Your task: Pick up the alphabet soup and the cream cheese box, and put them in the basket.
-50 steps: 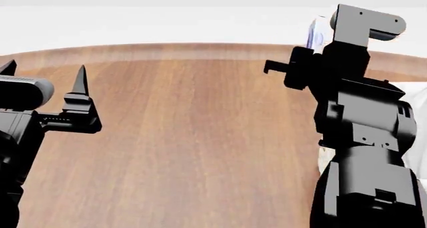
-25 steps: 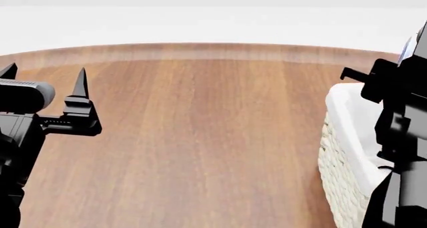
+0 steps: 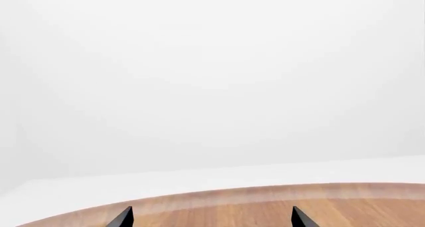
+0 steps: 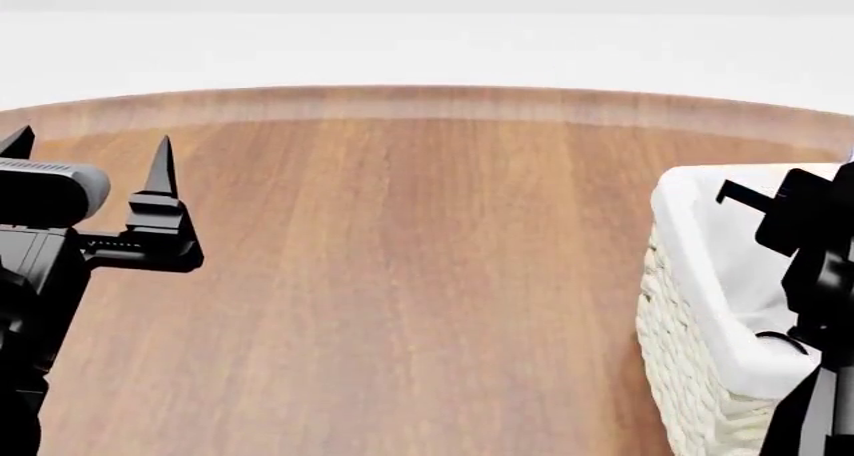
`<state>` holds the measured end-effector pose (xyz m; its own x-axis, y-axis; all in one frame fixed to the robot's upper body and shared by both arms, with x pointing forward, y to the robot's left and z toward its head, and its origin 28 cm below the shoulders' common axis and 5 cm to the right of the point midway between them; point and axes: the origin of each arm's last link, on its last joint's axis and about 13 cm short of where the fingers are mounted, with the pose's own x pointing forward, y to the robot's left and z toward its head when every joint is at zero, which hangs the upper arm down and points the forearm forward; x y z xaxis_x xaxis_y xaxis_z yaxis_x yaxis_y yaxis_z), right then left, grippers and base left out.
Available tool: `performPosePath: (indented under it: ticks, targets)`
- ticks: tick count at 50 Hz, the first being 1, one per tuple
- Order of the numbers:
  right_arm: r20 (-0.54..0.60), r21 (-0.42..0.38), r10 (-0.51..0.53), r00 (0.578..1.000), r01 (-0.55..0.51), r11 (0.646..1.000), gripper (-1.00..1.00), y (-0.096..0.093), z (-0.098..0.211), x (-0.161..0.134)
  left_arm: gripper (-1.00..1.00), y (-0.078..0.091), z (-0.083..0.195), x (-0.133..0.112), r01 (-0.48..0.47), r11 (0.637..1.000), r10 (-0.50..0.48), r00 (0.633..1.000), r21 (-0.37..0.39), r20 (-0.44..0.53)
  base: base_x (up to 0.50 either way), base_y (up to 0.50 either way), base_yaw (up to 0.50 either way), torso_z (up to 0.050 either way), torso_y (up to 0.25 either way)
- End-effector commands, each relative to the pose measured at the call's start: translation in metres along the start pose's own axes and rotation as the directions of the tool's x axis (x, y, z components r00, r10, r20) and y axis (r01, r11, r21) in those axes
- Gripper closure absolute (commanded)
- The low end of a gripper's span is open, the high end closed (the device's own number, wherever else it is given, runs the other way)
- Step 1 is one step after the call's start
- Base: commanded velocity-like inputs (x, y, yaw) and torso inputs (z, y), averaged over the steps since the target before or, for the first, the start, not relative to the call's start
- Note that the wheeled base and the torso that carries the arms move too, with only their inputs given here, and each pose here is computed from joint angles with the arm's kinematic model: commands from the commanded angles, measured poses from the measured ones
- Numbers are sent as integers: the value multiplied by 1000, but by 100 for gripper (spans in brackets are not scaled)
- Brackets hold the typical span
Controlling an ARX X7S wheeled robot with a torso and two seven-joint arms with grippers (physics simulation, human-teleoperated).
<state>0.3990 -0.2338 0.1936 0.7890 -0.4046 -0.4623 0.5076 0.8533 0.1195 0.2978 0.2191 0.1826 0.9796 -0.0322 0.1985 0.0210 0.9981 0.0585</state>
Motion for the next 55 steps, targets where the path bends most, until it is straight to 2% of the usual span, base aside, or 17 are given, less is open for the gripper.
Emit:
performPosePath:
  ticks: [1, 10, 11, 31, 34, 36, 37, 39, 43, 47, 50, 51, 55]
  targets:
    - [-7, -4, -4, 1000, 4, 1000, 100, -3, 0, 0, -100, 0, -1, 0, -1, 1000, 1, 1000, 0, -1, 0, 0, 0, 0, 0]
    - [-17, 1, 6, 1000, -6, 1000, 100, -2, -1, 0, -100, 0, -1, 0, -1, 1000, 1, 1000, 0, -3, 0, 0, 0, 0, 0]
    - [-15, 8, 11, 1000, -11, 1000, -100, -2, -1, 0, -100, 0, -2, 0, -1, 1000, 1, 1000, 0, -3, 0, 0, 0, 0, 0]
    - [5, -6, 8, 1000, -8, 1000, -100, 0, 5, -2, -100, 0, 0, -1, 1, 1000, -1, 1000, 1, 0, 0, 0, 0, 0, 0]
    - [28, -8, 19, 999, -18, 1000, -100, 1, 10, -3, -100, 0, 0, -1, 1, 1000, -1, 1000, 0, 2, 0, 0, 0, 0, 0]
    - [95, -11, 67, 993, -66, 998, -100, 7, 22, -6, -100, 0, 0, -1, 0, 1000, 0, 1000, 2, 2, 0, 0, 0, 0, 0]
    - [142, -41, 102, 985, -97, 994, -100, 13, 31, -9, -100, 0, 1, -1, -2, 1000, 2, 1000, 2, 1, 0, 0, 0, 0, 0]
    - [199, -35, 169, 965, -165, 986, -100, 21, 42, -14, -100, 0, 1, -1, -1, 1000, 1, 1000, 1, 2, 0, 0, 0, 0, 0]
    - [347, -142, 289, 892, -255, 956, -100, 39, 62, -47, -100, 0, 2, 0, -1, 1000, 1, 1000, 1, 1, 0, 0, 0, 0, 0]
    - [406, -209, 384, 829, -324, 923, -100, 51, 64, -73, -100, 0, 3, 0, -4, 1000, 4, 1000, -4, 3, 0, 0, 0, 0, 0]
    - [414, -234, 424, 806, -355, 905, -100, 55, 59, -81, -100, 0, 3, 0, -6, 1000, 6, 1000, -5, 4, 0, 0, 0, 0, 0]
    - [417, -273, 441, 795, -354, 895, -100, 57, 54, -84, -100, 0, 4, 0, -9, 1000, 9, 1000, -4, 6, 0, 0, 0, 0, 0]
    - [439, -323, 491, 753, -378, 868, -100, 61, 41, -95, -100, 1, 4, 0, -13, 1000, 13, 1000, -7, 9, 0, 0, 0, 0, 0]
